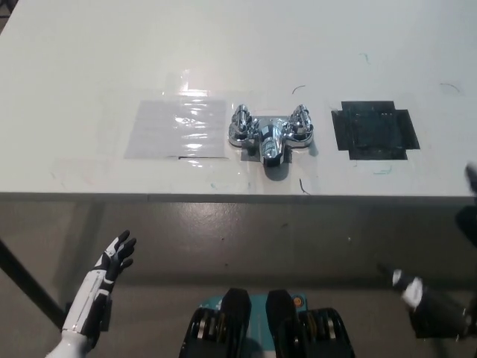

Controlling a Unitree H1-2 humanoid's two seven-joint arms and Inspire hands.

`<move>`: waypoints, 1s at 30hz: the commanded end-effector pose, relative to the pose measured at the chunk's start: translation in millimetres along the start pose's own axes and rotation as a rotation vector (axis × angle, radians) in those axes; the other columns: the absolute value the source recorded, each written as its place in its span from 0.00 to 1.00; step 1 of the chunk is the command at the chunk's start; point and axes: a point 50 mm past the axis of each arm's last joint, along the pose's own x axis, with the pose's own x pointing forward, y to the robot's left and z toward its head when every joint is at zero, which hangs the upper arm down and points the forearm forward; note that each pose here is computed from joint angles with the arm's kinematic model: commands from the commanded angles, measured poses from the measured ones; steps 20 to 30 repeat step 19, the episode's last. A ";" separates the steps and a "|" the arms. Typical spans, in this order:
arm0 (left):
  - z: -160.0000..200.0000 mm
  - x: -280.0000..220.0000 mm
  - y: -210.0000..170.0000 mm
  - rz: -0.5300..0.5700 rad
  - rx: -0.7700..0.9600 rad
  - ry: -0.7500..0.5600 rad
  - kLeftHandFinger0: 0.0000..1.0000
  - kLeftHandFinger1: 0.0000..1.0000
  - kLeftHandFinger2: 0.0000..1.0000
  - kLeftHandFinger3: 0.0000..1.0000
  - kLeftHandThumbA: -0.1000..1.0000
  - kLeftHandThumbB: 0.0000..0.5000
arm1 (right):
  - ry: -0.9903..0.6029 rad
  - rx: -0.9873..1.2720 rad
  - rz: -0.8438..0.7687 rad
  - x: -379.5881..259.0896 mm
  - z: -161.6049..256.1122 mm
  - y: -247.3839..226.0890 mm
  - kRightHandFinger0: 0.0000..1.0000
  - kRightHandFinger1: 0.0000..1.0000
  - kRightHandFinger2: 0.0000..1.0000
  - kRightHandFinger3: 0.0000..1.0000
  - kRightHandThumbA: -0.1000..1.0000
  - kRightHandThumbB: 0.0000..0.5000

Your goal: The faucet is at the center of the desk and the robot turn off the faucet by turning the right faucet handle using the right hand

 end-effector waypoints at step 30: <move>4.6 -2.1 0.1 -0.028 -0.026 -0.119 1.00 1.00 1.00 1.00 1.00 0.62 | 0.381 0.123 0.141 -72.1 -123.2 43.0 1.00 1.00 1.00 1.00 1.00 0.67</move>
